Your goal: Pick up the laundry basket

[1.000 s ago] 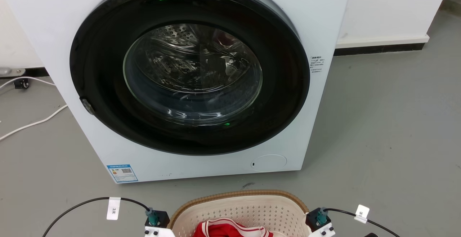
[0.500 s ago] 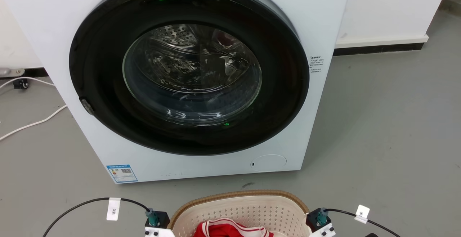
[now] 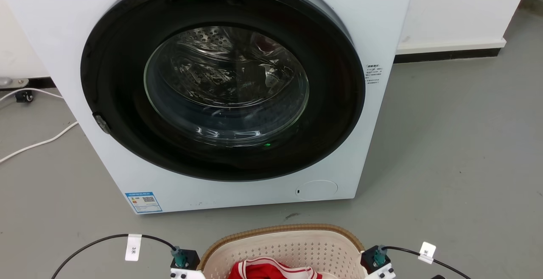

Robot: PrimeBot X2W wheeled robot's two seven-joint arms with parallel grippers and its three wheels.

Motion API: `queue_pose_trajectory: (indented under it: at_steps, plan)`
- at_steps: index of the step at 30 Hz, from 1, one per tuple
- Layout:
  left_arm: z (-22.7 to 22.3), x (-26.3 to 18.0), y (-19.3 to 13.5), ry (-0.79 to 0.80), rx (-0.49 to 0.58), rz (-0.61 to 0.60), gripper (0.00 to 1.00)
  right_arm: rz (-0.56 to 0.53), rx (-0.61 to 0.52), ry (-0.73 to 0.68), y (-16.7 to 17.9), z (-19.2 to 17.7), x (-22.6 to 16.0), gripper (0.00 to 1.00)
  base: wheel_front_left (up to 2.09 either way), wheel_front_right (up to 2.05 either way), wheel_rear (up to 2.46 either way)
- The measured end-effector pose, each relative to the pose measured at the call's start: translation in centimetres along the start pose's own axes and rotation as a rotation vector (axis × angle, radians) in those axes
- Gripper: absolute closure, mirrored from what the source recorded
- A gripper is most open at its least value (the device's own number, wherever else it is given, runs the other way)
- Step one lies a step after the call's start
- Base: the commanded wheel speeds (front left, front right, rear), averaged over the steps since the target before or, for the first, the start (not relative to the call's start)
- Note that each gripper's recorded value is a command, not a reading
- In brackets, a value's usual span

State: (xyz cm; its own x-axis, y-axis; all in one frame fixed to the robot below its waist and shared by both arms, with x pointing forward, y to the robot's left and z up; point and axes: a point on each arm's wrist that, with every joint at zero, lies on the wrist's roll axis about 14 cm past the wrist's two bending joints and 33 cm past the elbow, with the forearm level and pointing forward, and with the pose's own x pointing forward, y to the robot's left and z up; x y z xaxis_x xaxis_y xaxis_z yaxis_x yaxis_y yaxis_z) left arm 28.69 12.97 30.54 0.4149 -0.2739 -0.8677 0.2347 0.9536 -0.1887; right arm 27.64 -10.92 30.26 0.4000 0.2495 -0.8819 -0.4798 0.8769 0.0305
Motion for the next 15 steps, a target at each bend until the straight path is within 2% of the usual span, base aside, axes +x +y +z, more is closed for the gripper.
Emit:
queue_pose_trajectory:
  at_steps: [15]
  plan:
    - [-0.16, 0.16, -0.13, 0.005, 0.000, -0.005, 1.00, 0.000, 0.005, 0.007, -0.09, -0.35, 0.08, 1.00, 0.00, 0.00, 0.00]
